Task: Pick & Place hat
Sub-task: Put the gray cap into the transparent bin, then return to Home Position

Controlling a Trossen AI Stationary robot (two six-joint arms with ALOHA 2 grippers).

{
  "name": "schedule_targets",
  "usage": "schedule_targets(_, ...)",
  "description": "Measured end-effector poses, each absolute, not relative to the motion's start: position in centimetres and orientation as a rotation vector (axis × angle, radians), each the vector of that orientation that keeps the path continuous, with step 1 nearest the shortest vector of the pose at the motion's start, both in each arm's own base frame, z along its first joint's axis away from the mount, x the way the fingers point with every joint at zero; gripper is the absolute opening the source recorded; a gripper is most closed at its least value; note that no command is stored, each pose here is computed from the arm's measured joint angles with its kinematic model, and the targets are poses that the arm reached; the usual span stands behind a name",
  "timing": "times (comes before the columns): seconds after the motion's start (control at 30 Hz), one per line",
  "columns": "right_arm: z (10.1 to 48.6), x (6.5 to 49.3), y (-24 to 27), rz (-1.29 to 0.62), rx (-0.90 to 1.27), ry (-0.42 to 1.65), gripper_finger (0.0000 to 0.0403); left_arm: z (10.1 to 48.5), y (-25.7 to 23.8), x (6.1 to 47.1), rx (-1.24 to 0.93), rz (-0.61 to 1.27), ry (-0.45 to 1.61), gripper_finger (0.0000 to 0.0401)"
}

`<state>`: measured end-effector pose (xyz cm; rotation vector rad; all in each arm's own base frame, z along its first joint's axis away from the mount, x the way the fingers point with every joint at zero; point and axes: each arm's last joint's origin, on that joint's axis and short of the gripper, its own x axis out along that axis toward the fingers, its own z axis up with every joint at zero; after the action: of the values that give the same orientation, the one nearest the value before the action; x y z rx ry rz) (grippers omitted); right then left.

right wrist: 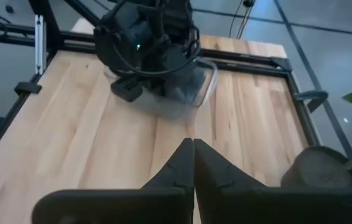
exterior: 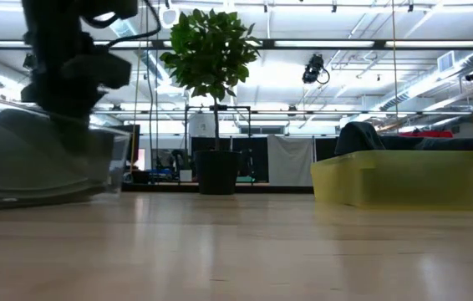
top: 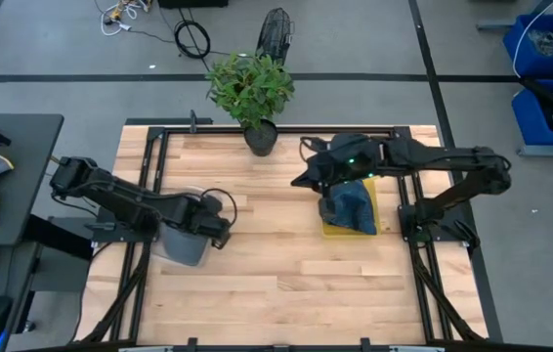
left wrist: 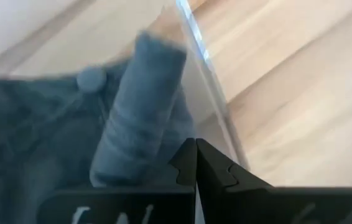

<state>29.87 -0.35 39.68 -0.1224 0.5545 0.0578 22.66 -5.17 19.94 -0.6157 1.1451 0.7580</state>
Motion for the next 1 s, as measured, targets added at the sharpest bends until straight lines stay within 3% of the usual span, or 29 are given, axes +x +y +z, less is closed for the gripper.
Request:
schedule_targets(0.47,40.8,28.1,-0.3,0.056,-0.122,0.539,0.0003,21.4,0.1,25.9,-0.634,0.775,0.861,0.0002)
schedule_targets(0.77,40.1,27.7,-0.3,0.056,-0.103,0.622,0.0004,21.6,3.5,25.6,-0.534,0.819,0.874,0.0002)
schedule_targets(1.0,40.0,26.7,0.4,0.073,-0.081,0.683,0.0002,27.8,1.8,25.1,-0.413,0.637,0.756,0.0002)
